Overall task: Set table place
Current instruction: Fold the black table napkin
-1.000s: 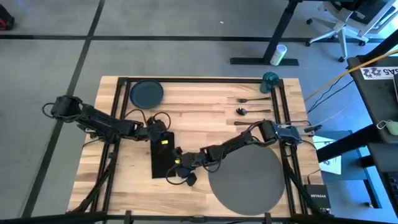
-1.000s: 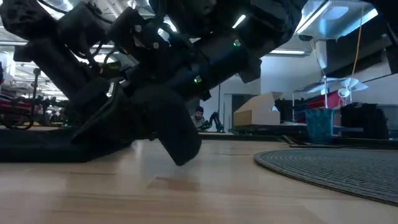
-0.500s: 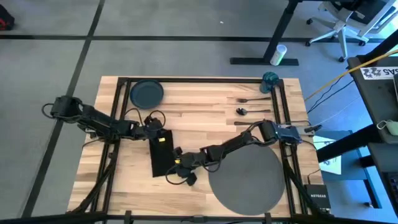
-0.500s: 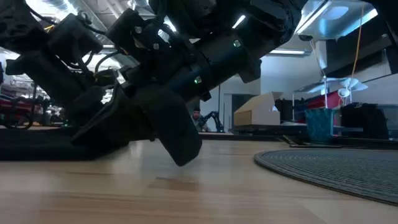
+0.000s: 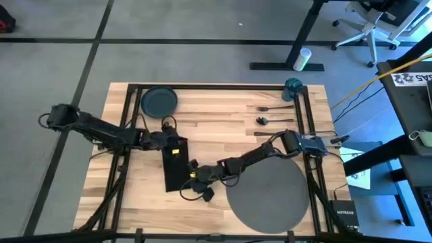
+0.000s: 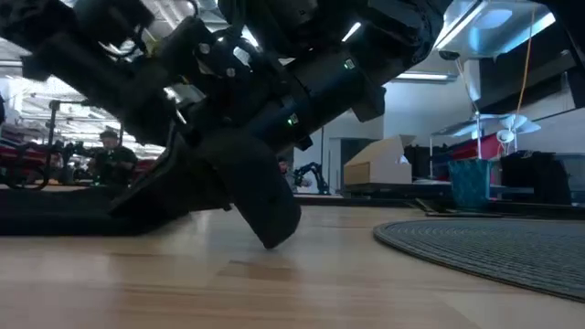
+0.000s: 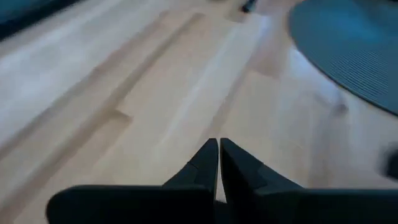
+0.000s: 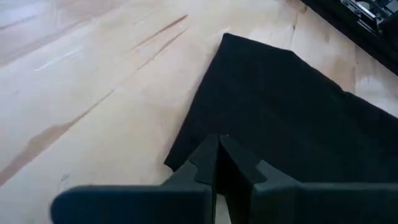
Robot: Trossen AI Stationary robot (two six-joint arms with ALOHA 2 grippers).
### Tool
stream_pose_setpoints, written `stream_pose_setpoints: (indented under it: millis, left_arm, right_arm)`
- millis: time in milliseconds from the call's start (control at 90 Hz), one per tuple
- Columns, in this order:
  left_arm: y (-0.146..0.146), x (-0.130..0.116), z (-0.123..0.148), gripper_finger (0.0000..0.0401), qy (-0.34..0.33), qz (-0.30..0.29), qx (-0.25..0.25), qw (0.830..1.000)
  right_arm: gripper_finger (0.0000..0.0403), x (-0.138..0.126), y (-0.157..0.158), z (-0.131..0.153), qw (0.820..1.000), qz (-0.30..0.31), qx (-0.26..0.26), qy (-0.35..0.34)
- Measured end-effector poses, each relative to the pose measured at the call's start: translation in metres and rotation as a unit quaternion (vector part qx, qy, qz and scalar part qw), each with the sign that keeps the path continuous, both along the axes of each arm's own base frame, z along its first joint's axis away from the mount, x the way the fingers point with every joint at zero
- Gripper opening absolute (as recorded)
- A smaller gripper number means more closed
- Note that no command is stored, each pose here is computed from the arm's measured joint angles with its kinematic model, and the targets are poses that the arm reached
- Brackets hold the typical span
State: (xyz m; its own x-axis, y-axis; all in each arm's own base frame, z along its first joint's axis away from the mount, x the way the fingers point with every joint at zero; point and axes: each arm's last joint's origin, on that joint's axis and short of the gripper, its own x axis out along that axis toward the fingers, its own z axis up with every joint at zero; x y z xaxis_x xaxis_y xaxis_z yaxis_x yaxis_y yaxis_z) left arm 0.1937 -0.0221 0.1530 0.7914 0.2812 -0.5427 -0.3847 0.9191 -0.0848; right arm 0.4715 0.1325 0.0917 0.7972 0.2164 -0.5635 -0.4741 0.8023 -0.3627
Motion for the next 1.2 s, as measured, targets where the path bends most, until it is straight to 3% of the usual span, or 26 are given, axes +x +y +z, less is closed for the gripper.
stream_pose_setpoints:
  millis: [167, 533, 867, 1200]
  left_arm:
    - [-0.022, -0.020, -0.013, 0.0000, 0.072, 0.010, -0.035, 0.997]
    - [-0.047, -0.041, -0.036, 0.0000, 0.085, 0.023, -0.083, 0.993]
    - [-0.054, -0.056, -0.056, 0.0000, 0.096, 0.048, -0.080, 0.991]
    - [-0.052, -0.064, -0.060, 0.0000, 0.121, 0.045, -0.049, 0.990]
  right_arm:
    - [0.0000, 0.000, -0.001, -0.001, 1.000, -0.007, -0.006, 0.002]
    - [0.0000, 0.000, -0.001, 0.000, 1.000, -0.010, -0.008, 0.002]
    - [0.0000, 0.000, 0.000, 0.000, 1.000, -0.005, -0.004, 0.003]
    - [0.0000, 0.004, 0.001, 0.013, 1.000, 0.004, -0.002, 0.008]
